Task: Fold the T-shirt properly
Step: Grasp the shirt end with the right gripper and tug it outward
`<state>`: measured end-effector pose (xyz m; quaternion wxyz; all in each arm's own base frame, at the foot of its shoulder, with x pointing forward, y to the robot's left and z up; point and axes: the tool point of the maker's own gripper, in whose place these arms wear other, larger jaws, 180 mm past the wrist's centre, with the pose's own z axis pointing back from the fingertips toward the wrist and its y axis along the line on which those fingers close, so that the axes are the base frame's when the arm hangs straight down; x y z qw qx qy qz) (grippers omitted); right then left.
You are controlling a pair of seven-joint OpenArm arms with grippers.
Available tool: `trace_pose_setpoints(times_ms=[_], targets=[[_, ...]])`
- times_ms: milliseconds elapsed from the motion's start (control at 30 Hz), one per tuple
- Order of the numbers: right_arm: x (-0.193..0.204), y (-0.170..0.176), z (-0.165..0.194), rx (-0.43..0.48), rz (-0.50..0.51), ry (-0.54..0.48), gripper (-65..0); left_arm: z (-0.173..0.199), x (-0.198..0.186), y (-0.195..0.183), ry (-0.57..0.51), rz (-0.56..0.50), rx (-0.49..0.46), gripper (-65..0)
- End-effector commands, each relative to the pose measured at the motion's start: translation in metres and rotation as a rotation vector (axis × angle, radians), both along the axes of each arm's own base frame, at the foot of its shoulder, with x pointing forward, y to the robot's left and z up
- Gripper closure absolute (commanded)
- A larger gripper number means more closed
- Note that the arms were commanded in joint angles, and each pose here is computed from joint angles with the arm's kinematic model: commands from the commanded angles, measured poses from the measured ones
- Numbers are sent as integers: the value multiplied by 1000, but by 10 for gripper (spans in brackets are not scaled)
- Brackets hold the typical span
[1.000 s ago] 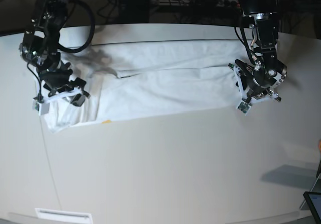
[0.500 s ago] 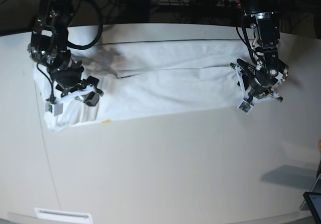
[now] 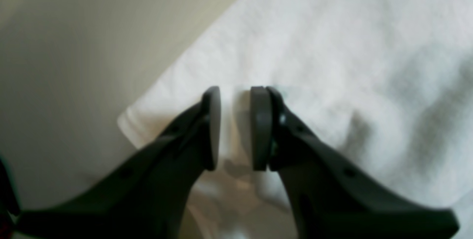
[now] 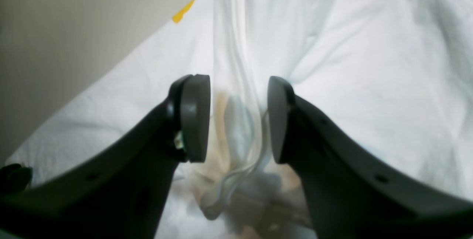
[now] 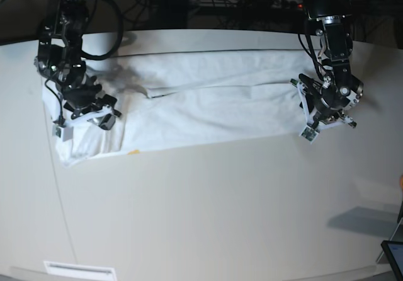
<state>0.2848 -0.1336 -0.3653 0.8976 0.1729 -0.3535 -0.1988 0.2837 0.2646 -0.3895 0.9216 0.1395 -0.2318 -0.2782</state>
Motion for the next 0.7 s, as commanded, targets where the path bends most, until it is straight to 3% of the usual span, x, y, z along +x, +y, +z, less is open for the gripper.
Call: trace_pose_setpoints(times_ms=[0, 500, 567, 667], targets=[[7, -1, 9, -1, 3, -35, -251, 11, 7, 4, -30, -8, 14, -141], [4, 18, -7, 18, 43, 2, -239, 8, 3, 4, -21, -8, 14, -141], [4, 18, -6, 18, 43, 0, -193, 8, 3, 4, -21, -8, 14, -141], [3, 18, -6, 20, 48, 7, -62, 8, 3, 5, -21, -7, 16, -141]])
